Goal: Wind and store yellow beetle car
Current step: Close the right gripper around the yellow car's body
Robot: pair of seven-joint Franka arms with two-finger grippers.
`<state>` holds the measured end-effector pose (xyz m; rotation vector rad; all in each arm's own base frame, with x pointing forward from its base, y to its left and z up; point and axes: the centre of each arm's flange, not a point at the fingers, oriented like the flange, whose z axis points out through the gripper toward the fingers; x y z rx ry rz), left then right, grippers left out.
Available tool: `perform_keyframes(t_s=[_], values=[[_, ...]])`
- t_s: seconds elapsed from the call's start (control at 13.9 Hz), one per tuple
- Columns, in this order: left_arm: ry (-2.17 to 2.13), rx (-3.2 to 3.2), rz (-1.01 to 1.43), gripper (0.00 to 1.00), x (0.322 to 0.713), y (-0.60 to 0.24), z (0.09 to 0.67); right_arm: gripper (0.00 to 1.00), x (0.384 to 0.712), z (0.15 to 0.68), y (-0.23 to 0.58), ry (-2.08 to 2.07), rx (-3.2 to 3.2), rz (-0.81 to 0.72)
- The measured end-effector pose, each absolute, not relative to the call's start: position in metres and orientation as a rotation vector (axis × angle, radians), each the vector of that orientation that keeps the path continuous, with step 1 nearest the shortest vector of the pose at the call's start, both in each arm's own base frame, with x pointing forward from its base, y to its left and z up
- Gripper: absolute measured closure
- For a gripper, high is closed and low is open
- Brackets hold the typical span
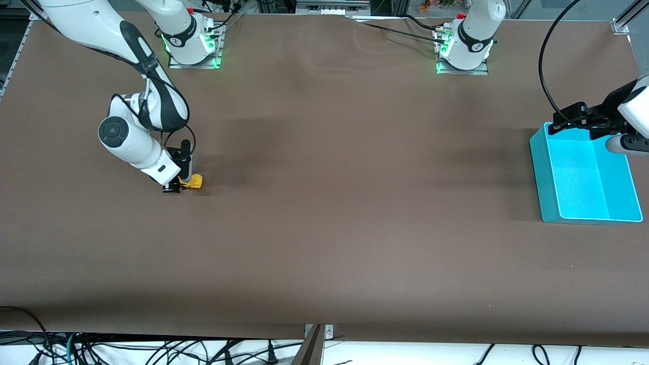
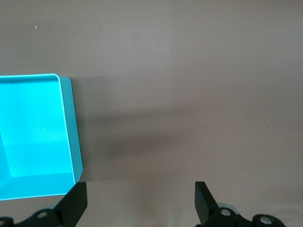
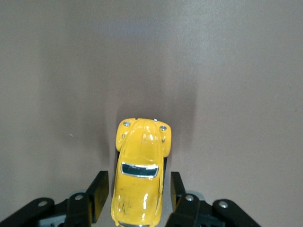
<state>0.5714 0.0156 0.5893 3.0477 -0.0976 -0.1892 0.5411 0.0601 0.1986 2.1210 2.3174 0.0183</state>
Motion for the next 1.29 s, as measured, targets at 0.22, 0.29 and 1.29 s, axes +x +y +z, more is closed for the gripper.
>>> perform_keyframes(t_s=[0.22,0.29,1.29], values=[[-0.098,3.048,-0.189,0.0,0.571,0.016,0.589,0.56,0.542,0.2,0.062,2.32,2.117,0.024],[-0.098,3.048,-0.189,0.0,0.571,0.016,0.589,0.56,0.542,0.2,0.064,2.324,2.114,0.025],[-0.098,3.048,-0.189,0.0,0.571,0.016,0.589,0.57,0.543,0.2,0.056,2.383,2.049,0.03]])
